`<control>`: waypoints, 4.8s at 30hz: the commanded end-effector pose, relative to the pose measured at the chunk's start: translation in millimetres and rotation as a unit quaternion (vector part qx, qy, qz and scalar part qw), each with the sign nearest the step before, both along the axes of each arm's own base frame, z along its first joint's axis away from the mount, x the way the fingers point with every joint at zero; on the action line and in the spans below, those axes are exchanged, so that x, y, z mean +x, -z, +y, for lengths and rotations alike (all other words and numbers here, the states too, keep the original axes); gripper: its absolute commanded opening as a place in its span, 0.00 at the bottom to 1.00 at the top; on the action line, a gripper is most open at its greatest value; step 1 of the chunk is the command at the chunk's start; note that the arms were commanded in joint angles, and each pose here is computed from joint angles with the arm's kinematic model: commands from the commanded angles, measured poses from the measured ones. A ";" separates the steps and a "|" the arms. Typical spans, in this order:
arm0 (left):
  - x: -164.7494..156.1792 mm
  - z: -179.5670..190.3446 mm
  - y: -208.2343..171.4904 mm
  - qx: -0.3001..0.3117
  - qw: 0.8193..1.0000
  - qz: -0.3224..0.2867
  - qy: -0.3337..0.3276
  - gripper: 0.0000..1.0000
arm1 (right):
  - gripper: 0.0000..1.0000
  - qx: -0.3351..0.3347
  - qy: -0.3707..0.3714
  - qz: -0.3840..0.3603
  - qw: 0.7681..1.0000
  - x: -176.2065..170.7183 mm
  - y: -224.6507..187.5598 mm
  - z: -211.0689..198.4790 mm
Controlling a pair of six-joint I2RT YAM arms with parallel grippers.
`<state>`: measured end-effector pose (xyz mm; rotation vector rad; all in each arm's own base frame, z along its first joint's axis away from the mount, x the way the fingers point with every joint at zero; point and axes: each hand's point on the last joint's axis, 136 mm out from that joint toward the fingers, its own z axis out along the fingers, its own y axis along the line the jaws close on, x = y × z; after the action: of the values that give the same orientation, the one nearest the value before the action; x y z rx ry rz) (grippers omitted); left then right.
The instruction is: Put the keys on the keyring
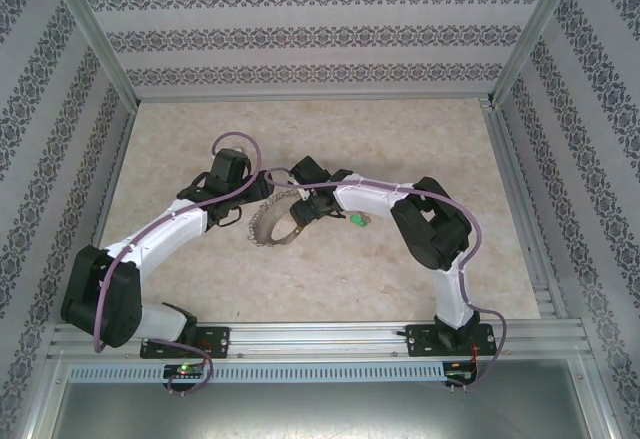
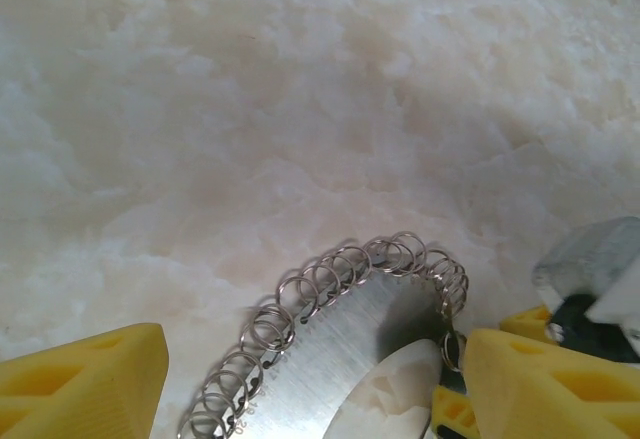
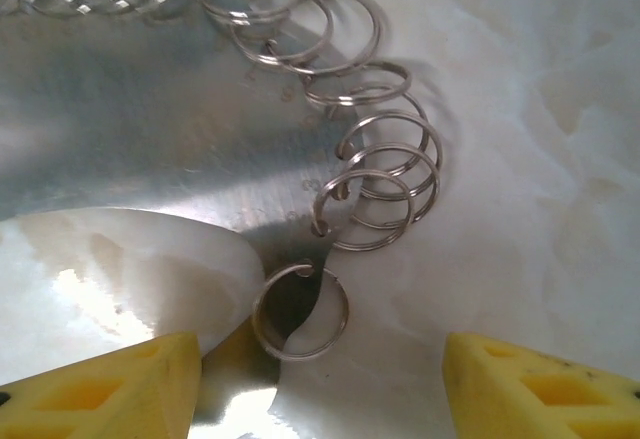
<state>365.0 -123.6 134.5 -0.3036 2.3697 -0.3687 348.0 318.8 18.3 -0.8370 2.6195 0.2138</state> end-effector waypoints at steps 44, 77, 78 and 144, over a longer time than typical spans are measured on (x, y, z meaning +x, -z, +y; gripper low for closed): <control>11.2 -138.3 44.5 -0.011 0.944 0.099 0.315 0.39 | 0.62 0.157 0.198 -0.002 0.967 28.4 -79.5 -106.2; 35.4 -143.3 85.2 0.095 0.922 0.138 0.349 0.36 | 0.62 0.192 0.218 0.010 0.957 23.1 -70.1 -122.2; 36.8 -142.5 85.4 0.097 0.923 0.138 0.347 0.36 | 0.62 0.193 0.219 0.010 0.956 23.4 -70.1 -122.7; 1.1 -155.4 39.0 -0.029 0.936 0.075 0.342 0.18 | 0.61 0.244 0.202 0.047 0.947 12.6 -74.0 -99.6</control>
<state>357.2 -274.3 68.6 0.5589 2.6549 -0.7363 369.0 205.6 82.4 -0.1183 2.5978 0.6546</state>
